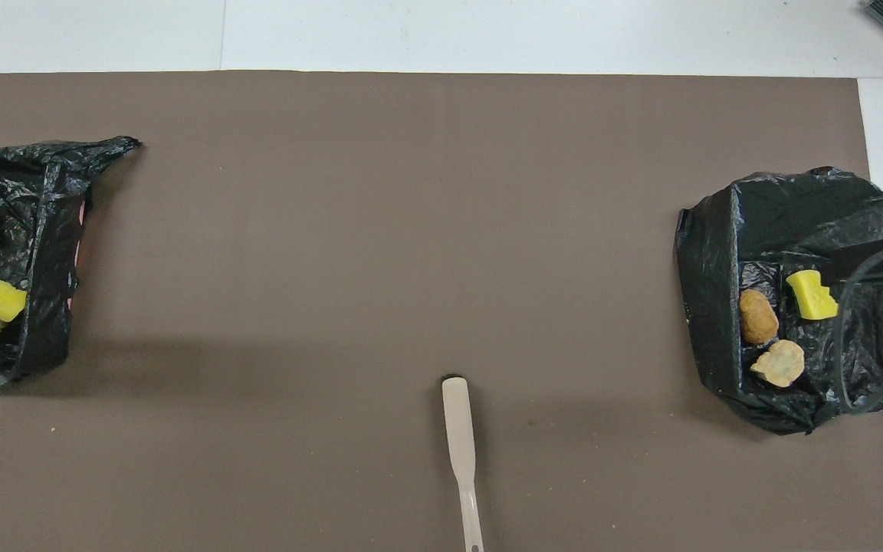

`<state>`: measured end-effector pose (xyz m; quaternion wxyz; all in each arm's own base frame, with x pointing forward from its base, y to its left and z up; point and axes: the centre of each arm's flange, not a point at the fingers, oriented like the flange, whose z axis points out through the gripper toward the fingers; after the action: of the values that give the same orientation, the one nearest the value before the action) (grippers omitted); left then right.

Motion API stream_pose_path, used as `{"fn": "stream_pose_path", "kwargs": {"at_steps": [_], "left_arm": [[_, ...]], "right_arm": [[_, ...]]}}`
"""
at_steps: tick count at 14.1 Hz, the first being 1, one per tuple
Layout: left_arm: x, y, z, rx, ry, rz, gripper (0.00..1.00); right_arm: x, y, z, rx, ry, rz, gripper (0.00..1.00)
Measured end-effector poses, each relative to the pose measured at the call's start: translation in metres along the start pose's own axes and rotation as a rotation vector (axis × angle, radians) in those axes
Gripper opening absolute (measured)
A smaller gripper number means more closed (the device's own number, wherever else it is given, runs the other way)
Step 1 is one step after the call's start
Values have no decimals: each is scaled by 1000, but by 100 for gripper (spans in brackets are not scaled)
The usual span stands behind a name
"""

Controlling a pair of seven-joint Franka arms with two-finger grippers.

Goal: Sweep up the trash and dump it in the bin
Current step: 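Bring the empty dustpan back toward the mat center with the left gripper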

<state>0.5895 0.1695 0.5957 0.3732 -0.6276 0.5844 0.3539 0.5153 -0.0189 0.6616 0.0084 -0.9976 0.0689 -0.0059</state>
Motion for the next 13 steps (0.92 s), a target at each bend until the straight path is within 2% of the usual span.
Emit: {"fn": "stream_pose_path", "kwargs": {"at_steps": [3,4,9,11,13], "left_arm": [[18,-2,-29,-4,5,3,31],[27,-1,-42,-11,26,-17,31],[79,14,-107,-92,192,-183,31],[97,21,-127,-135,281,-245,31],[114,27,-143,-195,401,-315,31]], "right_arm": [[-4,0,-1,0,-10,-2,100],[-4,-1,0,0,-11,-2,100],[-4,0,1,-1,-14,-2,100],[-4,0,1,-1,-14,-2,100],[-4,0,1,-1,-14,-1,100]]}}
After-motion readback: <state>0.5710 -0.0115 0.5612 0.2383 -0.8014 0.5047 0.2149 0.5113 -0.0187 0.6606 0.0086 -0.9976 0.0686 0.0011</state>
